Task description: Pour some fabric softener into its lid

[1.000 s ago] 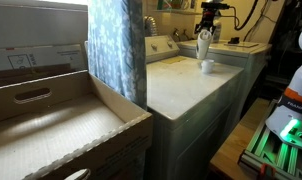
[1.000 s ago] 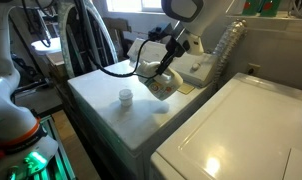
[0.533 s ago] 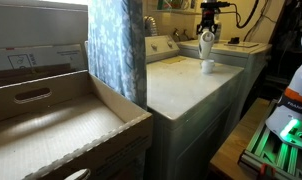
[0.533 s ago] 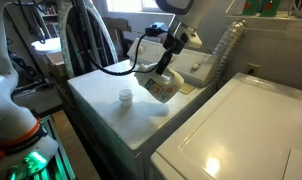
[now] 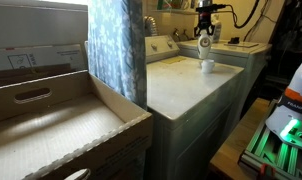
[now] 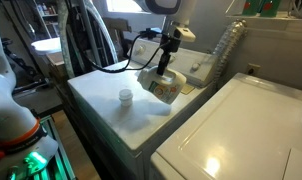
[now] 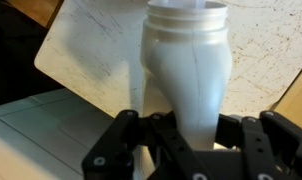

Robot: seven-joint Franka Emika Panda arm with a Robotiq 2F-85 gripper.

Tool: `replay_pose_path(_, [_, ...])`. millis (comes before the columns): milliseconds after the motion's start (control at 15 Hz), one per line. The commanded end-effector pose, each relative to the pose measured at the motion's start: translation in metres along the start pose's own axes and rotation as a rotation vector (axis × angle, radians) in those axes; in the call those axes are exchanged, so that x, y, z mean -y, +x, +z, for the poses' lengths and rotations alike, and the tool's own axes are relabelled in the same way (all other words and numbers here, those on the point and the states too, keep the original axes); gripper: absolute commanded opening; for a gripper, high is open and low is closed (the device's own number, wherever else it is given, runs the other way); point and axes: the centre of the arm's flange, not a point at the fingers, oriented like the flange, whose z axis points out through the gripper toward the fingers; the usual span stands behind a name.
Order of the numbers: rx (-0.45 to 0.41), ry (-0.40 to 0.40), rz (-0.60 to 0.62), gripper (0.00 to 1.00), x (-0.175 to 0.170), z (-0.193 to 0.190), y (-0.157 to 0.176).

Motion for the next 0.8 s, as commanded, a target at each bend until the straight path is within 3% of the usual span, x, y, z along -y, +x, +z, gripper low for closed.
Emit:
replay_pose_path(0, [-0.077, -0.01, 0.023, 0.0, -0.01, -0.011, -0.037])
replay_pose_path(400, [-0.137, -0.024, -0.001, 0.0, -0.009, -0.009, -0.061])
replay_pose_path(467, [-0.087, -0.04, -0.007, 0.0, 0.008, 0.005, -0.034])
replay_pose_path(733, [-0.096, -0.033, -0.013, 0.0, 0.005, 0.004, -0.044])
